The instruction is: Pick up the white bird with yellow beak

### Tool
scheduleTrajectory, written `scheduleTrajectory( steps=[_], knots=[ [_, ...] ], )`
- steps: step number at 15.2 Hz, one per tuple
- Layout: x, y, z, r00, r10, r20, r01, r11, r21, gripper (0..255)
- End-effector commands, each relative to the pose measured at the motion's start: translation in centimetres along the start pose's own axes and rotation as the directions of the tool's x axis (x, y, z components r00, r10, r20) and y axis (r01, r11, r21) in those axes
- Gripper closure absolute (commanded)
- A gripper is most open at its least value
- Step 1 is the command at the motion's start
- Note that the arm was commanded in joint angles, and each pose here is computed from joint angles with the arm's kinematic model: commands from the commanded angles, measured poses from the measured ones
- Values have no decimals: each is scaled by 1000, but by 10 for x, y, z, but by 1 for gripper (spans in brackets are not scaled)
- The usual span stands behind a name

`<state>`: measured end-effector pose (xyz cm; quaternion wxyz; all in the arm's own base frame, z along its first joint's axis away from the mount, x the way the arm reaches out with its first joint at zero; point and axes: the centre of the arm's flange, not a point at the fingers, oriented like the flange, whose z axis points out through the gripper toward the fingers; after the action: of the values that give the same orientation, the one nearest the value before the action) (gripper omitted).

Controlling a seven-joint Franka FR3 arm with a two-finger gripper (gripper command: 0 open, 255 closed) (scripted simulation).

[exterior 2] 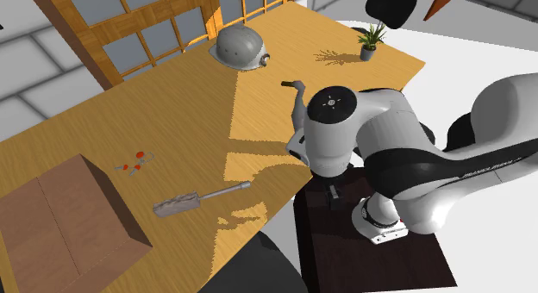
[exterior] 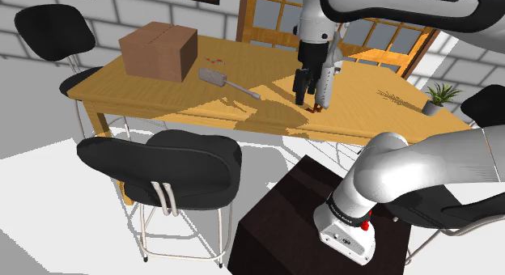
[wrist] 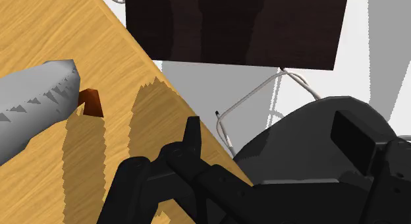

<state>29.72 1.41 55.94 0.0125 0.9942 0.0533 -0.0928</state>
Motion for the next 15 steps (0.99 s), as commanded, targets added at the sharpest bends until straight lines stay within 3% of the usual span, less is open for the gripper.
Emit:
scheduleTrajectory(
  steps=[1, 15],
  knots=[
    [0, 0, 0, 1000, 0, 0, 0, 1000, 0, 0],
    [-13, 152, -111, 994, 77, -80, -74, 996, 41, 0]
  ],
)
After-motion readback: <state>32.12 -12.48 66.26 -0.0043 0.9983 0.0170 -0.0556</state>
